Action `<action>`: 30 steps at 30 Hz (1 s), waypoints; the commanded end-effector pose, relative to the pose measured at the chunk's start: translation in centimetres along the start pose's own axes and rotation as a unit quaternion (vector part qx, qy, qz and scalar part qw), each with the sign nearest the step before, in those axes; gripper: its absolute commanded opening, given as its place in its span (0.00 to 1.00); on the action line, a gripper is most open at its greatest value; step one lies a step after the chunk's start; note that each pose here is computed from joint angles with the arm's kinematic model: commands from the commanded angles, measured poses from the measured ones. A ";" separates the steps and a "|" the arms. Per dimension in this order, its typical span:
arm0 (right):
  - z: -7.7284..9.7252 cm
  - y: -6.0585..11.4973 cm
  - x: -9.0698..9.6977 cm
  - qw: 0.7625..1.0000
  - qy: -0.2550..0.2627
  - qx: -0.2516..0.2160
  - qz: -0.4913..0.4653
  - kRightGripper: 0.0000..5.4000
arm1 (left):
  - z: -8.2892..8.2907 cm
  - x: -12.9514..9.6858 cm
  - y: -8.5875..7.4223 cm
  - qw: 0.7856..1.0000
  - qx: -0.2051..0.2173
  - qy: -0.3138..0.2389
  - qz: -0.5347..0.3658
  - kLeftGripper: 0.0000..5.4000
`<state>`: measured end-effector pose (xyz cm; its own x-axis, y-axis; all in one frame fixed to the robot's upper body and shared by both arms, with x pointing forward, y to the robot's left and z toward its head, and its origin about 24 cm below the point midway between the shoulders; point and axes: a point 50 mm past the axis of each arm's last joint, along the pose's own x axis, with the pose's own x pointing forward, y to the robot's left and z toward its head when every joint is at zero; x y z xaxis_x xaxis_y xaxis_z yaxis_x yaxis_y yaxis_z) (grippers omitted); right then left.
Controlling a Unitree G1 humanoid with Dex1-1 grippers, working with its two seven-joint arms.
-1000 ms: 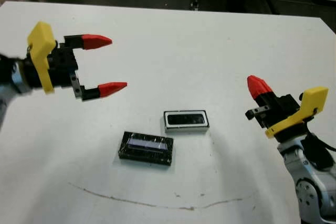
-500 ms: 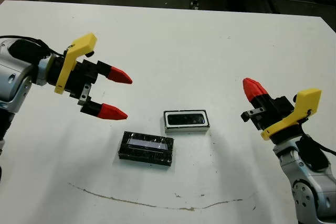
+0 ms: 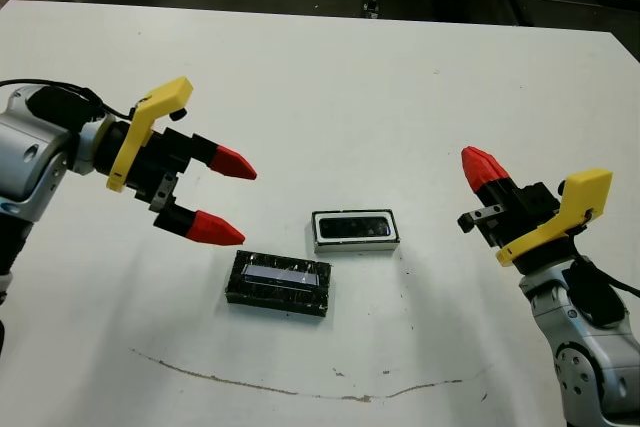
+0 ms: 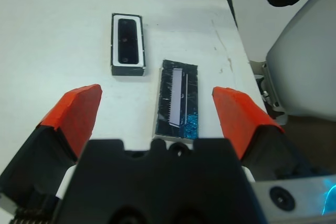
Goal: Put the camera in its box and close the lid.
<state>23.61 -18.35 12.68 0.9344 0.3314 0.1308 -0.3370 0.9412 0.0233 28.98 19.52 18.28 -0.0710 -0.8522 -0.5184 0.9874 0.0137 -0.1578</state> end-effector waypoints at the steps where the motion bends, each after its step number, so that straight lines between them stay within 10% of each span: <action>1: -0.2 -0.1 -0.1 1.000 0.010 0.002 0.003 0.00 | -0.5 0.3 -0.2 1.000 -0.017 0.017 -0.004 1.00; 30: -0.7 0.0 -0.5 0.999 0.032 0.012 0.014 0.00 | -1.8 2.0 -2.2 0.998 0.032 0.040 0.027 1.00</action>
<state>23.42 -18.13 12.38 0.9249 0.3663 0.1020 -0.3716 0.9276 0.0382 26.48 18.55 16.37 -0.0290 -0.8055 -0.5918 0.9971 0.0186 -0.0743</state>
